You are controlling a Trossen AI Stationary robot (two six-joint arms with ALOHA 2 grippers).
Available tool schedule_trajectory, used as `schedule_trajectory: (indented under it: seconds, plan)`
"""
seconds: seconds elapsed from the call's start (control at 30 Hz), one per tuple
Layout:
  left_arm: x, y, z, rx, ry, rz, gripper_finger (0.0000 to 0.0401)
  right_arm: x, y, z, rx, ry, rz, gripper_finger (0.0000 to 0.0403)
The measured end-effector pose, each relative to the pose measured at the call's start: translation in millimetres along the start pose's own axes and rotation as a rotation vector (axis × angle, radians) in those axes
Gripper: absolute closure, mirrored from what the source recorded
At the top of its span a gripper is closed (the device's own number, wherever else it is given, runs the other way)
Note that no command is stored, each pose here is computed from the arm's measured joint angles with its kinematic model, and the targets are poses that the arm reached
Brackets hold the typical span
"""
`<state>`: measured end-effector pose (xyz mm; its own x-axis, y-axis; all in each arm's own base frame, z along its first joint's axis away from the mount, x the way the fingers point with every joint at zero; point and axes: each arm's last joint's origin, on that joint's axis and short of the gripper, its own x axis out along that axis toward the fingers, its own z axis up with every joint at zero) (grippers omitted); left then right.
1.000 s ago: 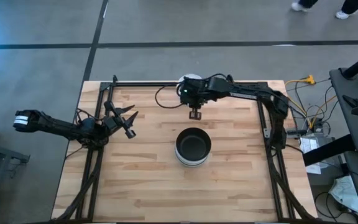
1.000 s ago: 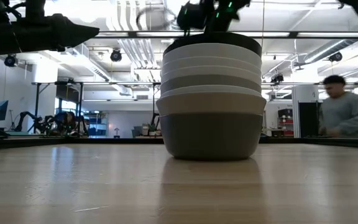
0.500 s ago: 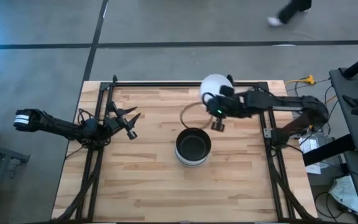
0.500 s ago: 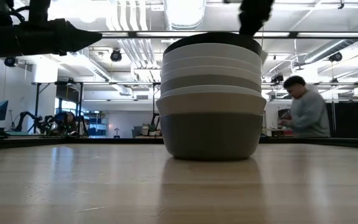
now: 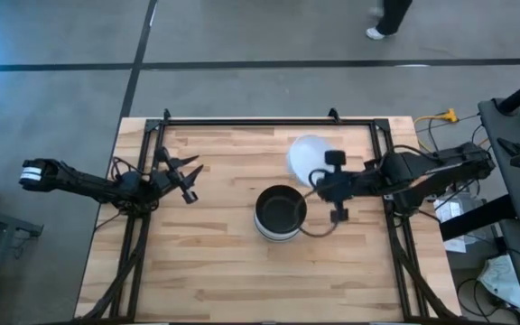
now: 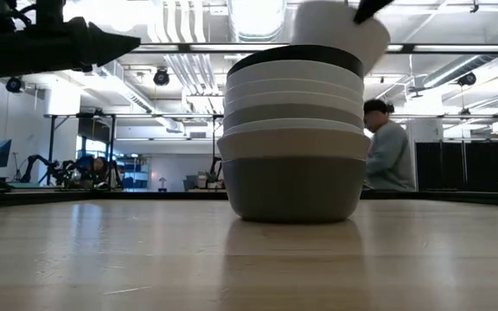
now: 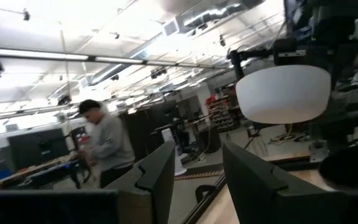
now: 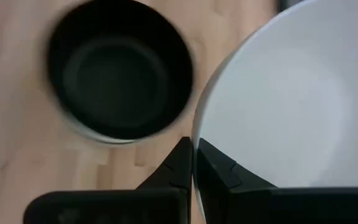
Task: Nest bowls inside each other
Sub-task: Stack the white bowl on top of the black bowl
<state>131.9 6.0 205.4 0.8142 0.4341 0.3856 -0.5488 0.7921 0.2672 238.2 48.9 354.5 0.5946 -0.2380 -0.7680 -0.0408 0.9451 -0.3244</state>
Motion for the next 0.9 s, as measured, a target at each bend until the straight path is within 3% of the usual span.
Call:
schedule_trajectory:
  seconds: [0.2,0.53,0.9]
  plan:
    - [0.0,-0.7,1.3,-0.006,-0.025,-0.033,0.0280,-5.8,15.6,24.4,-0.273,-0.029,0.165,0.0394]
    - [0.2,-0.3,2.6,-0.032,-0.036,-0.034,0.0280,-2.8,30.3,69.9,-0.379,0.077,0.300,0.0394]
    - [0.3,-0.4,2.5,-0.032,-0.035,-0.036,0.0280,34.4,55.8,102.5,-0.461,0.204,0.402,0.0394]
